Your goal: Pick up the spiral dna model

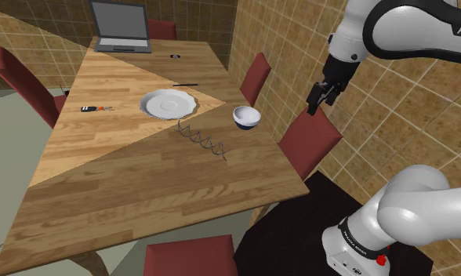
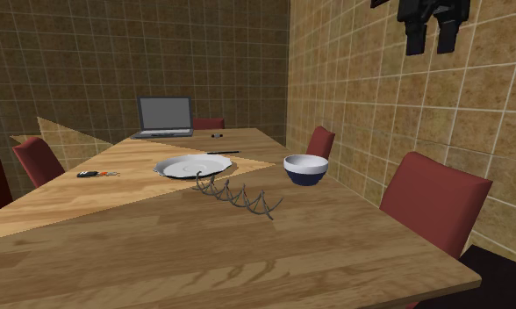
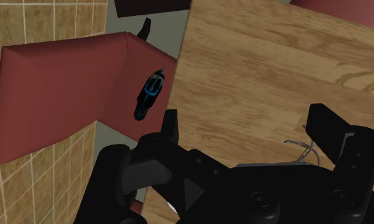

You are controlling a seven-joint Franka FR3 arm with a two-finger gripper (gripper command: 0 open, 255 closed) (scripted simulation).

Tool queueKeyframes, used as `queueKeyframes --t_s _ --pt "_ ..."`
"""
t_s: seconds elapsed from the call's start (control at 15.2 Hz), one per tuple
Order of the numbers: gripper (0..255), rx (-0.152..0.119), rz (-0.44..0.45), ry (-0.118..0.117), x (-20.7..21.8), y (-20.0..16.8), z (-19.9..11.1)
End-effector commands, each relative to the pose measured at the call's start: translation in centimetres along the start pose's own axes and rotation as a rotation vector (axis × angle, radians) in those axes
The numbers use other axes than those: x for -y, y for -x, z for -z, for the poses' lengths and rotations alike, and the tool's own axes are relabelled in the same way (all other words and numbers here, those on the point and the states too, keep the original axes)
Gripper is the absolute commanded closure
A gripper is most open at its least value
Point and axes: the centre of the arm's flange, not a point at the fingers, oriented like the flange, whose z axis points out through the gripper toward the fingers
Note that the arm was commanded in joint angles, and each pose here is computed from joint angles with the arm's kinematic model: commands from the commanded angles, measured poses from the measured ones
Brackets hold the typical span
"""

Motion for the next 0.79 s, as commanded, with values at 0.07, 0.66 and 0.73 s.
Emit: queueKeyframes --t_s 0.07,0.66,0.73 --pt "0 0.003 -0.002 0.000 0.7 -1.0 -0.6" --pt "0 0.031 -0.020 -0.001 6.6 -9.9 -6.4" --pt "0 0.034 -0.022 -0.002 7.3 -10.9 -7.1"
